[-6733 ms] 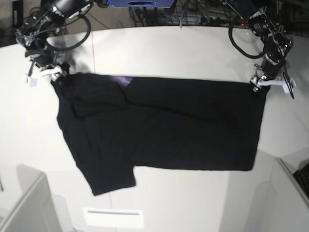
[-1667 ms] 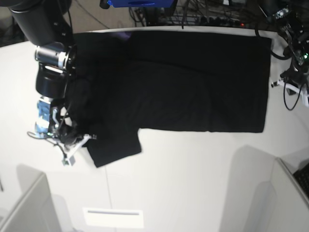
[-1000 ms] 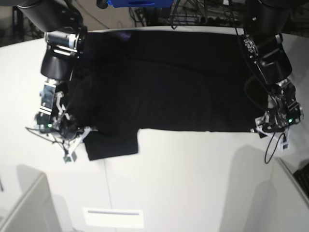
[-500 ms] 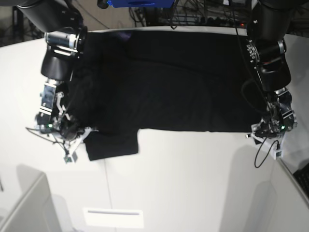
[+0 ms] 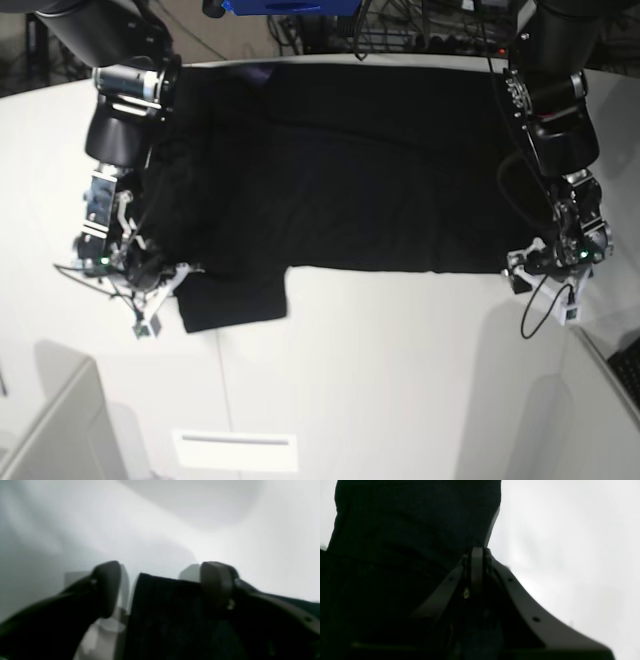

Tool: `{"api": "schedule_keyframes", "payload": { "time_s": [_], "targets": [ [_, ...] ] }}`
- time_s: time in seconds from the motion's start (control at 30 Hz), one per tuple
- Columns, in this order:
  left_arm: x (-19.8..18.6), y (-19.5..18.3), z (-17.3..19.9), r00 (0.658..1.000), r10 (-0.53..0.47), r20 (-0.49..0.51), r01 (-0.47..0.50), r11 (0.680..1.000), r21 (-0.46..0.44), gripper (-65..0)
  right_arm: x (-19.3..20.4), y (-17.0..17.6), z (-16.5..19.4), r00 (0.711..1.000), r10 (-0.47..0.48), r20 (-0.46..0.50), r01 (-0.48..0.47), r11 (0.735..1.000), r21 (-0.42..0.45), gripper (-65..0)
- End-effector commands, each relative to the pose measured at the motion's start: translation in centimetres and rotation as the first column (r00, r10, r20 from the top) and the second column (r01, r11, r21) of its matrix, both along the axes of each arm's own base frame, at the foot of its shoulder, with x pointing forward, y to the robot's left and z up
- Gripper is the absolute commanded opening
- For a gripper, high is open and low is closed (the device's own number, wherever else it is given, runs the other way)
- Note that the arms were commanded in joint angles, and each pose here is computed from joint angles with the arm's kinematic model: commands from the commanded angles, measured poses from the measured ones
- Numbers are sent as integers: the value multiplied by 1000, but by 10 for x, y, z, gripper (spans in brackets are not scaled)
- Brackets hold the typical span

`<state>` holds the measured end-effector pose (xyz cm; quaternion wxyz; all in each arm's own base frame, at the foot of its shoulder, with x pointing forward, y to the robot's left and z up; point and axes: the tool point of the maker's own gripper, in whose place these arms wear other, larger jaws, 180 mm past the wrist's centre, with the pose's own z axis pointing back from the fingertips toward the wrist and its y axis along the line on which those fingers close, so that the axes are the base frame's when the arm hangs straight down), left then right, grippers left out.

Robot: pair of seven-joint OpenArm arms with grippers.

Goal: Fold the T-shirt properly
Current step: 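Grasp the hem corners with both grippers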

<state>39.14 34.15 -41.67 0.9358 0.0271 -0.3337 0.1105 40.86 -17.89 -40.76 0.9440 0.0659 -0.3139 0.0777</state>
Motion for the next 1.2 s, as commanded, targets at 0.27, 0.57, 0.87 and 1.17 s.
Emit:
{"api": "schedule_keyframes", "payload": {
  "time_s": [0.27, 0.57, 0.87, 1.17],
  "targets": [
    [-29, 5, -20, 997, 5, -81, -4, 1000, 11, -253, 18, -2, 23, 997, -3, 74, 3, 1000, 1, -650],
    [-30, 4, -22, 997, 4, -83, -4, 1000, 10, -270, 18, -2, 23, 997, -4, 73, 4, 1000, 1, -650],
    [-26, 3, -18, 998, 3, -70, -3, 1000, 8, -648, 17, -4, 21, 997, -6, 73, 6, 1000, -2, -650],
    [-2, -4, 20, 1000, -27, 11, 27, 999, 43, -650, 22, -8, 34, 994, -7, 112, 8, 1000, -13, -650]
  ]
}}
